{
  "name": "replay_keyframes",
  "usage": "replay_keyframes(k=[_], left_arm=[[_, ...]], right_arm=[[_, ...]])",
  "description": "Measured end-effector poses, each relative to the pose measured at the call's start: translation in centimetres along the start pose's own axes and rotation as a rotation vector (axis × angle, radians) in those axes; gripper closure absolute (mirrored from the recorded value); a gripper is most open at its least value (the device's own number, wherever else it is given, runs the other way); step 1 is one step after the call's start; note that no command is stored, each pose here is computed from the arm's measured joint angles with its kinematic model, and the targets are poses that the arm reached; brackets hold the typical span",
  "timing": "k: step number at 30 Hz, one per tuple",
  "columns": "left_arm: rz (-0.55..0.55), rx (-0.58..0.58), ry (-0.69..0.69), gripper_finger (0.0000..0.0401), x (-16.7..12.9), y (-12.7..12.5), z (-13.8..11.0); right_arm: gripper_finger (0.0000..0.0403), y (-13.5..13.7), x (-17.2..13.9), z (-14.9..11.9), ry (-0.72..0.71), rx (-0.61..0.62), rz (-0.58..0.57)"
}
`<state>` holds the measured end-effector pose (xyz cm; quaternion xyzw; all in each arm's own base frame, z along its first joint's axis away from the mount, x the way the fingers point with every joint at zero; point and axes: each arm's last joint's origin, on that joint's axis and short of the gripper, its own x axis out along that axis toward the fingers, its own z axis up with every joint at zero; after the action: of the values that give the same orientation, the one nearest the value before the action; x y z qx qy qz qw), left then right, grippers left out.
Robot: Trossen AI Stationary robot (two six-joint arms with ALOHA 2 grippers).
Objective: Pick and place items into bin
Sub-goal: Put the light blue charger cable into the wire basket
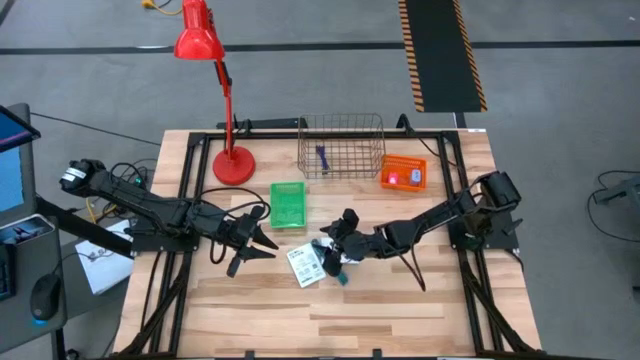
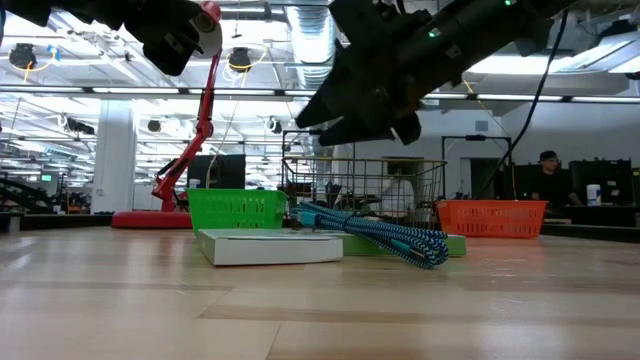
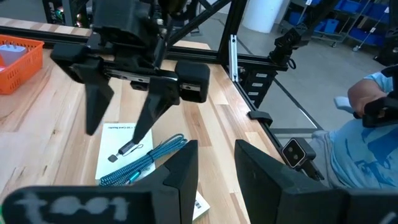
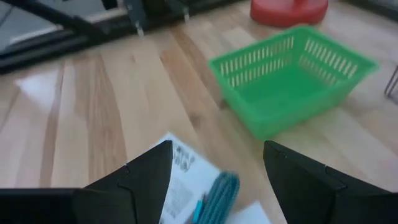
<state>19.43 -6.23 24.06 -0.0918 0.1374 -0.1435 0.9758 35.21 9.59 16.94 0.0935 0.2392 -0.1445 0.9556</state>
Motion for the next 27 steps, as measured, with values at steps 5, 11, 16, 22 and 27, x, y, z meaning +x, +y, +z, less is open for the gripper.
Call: replay_keyframes(k=[5,11,16,22,27], left_arm=[[0.003,0.016,0.015,0.0307,0.0,0.0,-0.1],[0.046,0.041,0.005,0.0307,0.0,0.2,-0.1],[0.086,0.042,-0.001,0.0307,0.0,0.3,-0.1],[0.115,0.044,-0.010,0.0307,0.0,0.3,0.0],[0.139,0.045,-0.016,0.0307,0.0,0.4,0.0]], right_arm=[[0.0159,0.2,1.7,-3.0,0.094,-0.016,-0.030],[0.0159,1.4,4.9,-4.5,0.135,-0.043,-0.031],[0.0159,1.8,5.8,-4.6,0.172,-0.091,-0.053],[0.0159,1.4,5.9,-4.6,0.179,-0.113,-0.099],[0.0161,1.3,5.9,-4.6,0.177,-0.119,-0.119]])
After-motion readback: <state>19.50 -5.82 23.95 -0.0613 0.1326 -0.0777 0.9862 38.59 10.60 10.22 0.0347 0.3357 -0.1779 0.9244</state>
